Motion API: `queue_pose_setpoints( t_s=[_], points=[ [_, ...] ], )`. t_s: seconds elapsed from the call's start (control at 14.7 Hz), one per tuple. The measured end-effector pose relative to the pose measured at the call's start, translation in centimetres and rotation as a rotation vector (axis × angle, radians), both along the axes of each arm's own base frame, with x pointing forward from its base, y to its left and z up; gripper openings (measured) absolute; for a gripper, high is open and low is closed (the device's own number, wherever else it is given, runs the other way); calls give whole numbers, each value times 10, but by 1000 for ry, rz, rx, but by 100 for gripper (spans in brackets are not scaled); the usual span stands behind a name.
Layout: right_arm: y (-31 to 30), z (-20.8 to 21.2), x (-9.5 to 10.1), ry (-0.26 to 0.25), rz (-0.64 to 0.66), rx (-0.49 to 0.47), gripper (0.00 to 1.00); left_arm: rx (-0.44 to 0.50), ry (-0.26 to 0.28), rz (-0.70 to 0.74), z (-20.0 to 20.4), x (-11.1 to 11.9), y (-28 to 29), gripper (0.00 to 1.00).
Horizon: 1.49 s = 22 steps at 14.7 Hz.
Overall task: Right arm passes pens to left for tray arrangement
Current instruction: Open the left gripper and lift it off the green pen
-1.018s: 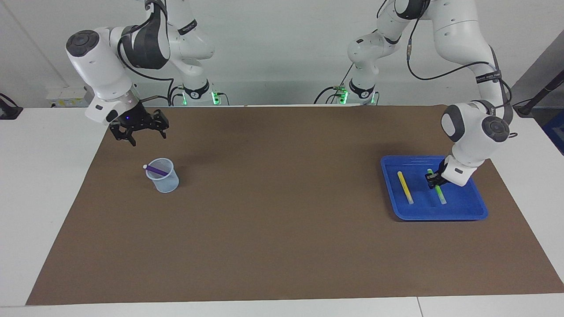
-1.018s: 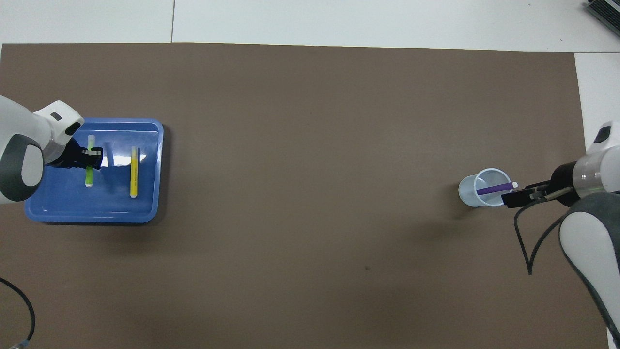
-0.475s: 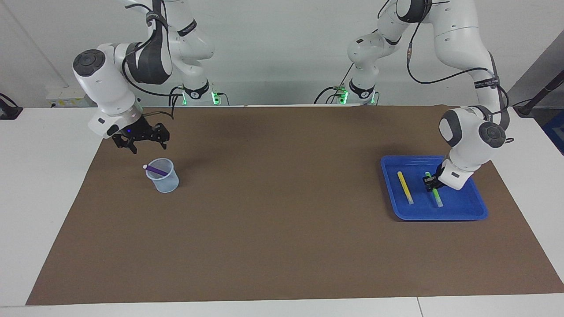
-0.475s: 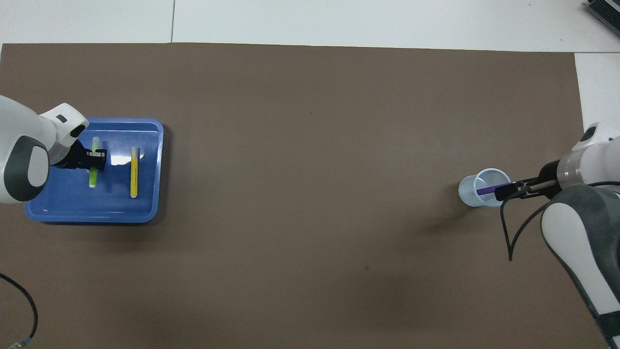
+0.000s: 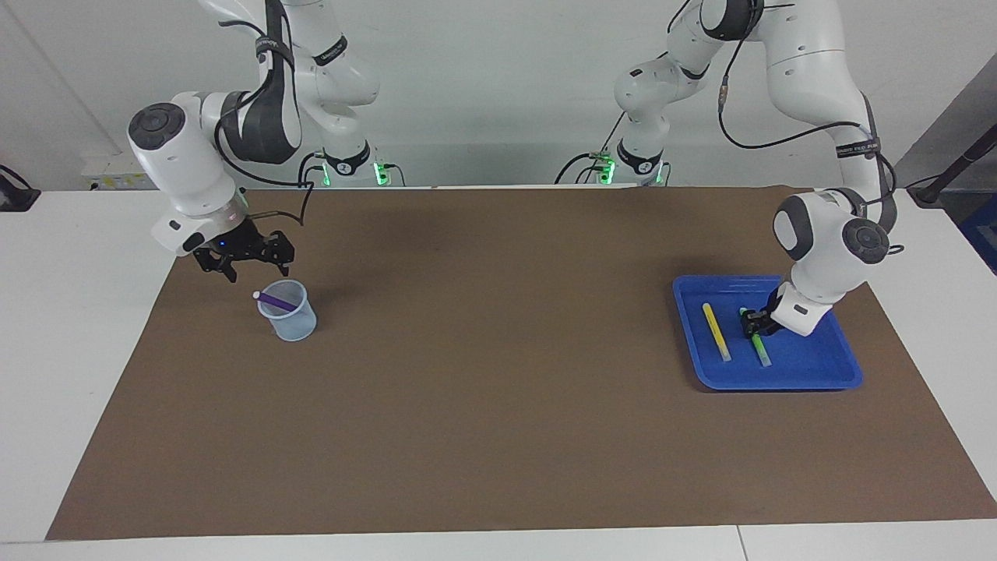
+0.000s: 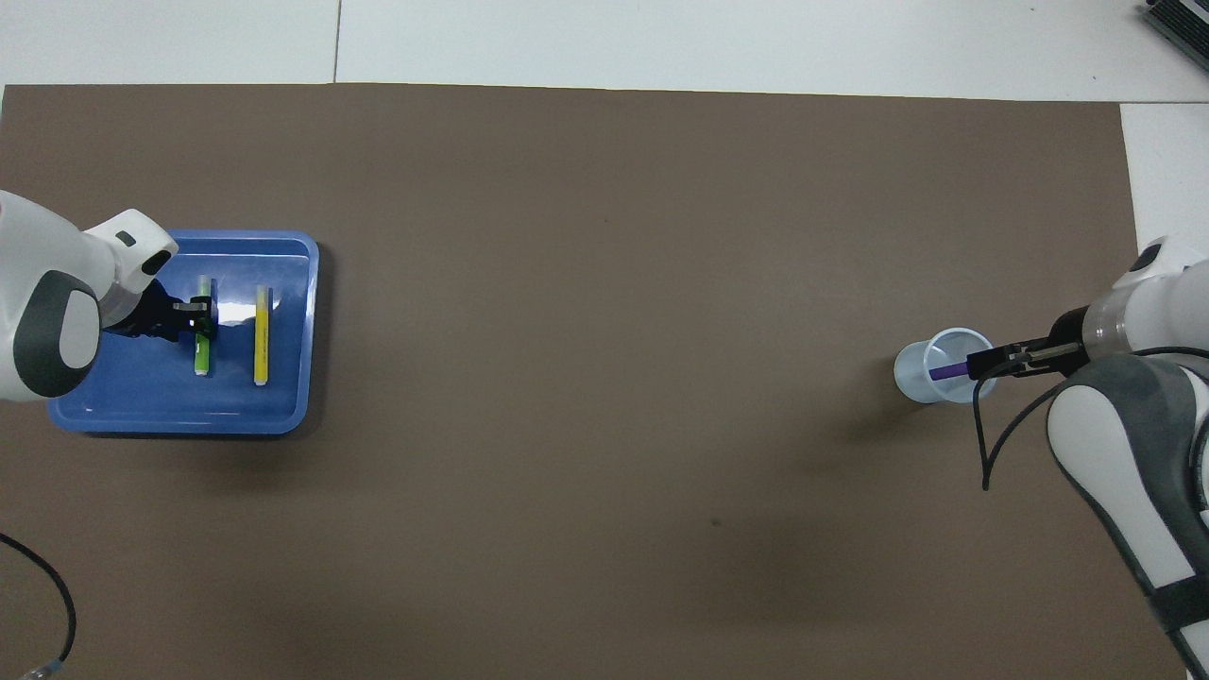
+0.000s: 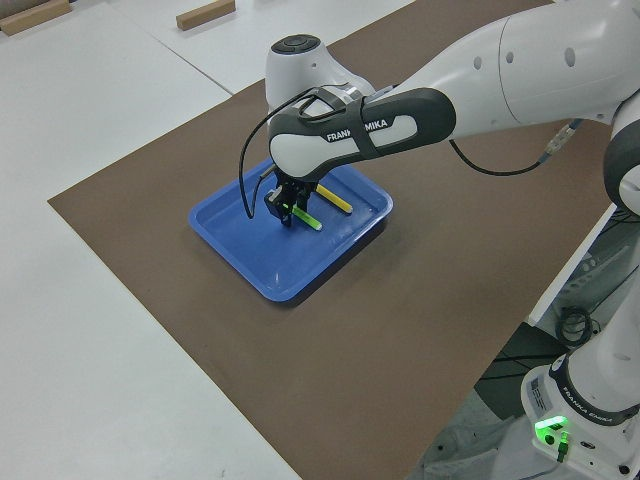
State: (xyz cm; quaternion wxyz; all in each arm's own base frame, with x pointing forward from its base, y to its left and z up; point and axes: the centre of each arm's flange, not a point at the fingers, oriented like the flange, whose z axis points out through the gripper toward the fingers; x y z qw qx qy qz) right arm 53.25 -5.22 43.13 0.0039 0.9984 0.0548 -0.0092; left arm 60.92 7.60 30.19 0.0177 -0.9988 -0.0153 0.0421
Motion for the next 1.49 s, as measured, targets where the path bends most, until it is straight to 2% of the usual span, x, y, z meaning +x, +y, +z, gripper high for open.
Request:
queue_pose_setpoints(
  t_s=[0.41, 0.54, 0.61, 0.68, 0.81, 0.88, 1.02, 1.15, 1.29, 1.36, 1.49],
  points=[
    [-2, -15, 7, -4, 4, -7, 100, -4, 50, 10, 22, 3, -1, 52],
    [-4, -16, 9, -12, 8, -16, 100, -51, 54, 50, 42, 6, -3, 51],
    [-4, -19, 10, -15, 8, -18, 100, -82, 52, 79, 53, 6, -5, 56],
    [-5, -21, 10, -18, 8, -19, 93, -104, 47, 119, 64, 6, -6, 60],
    [-5, -25, 12, -23, 8, -19, 90, -123, 52, 203, 82, 1, -12, 61],
    [-5, -27, 12, -23, 8, -19, 90, -133, 65, 247, 88, -2, -17, 68],
    [-5, -29, 13, -21, 8, -19, 90, -170, 98, 344, 101, -8, -30, 70],
    [-5, -29, 12, -20, 8, -18, 89, -174, 131, 409, 115, -15, -49, 80],
    [-5, -31, 11, -17, 8, -18, 80, -176, 160, 487, 134, -23, -78, 80],
    [-5, -32, 11, -15, 8, -18, 80, -183, 176, 532, 145, -28, -93, 80],
    [-5, -33, 10, -13, 8, -18, 70, -185, 208, 613, 166, -41, -125, 90]
  ],
)
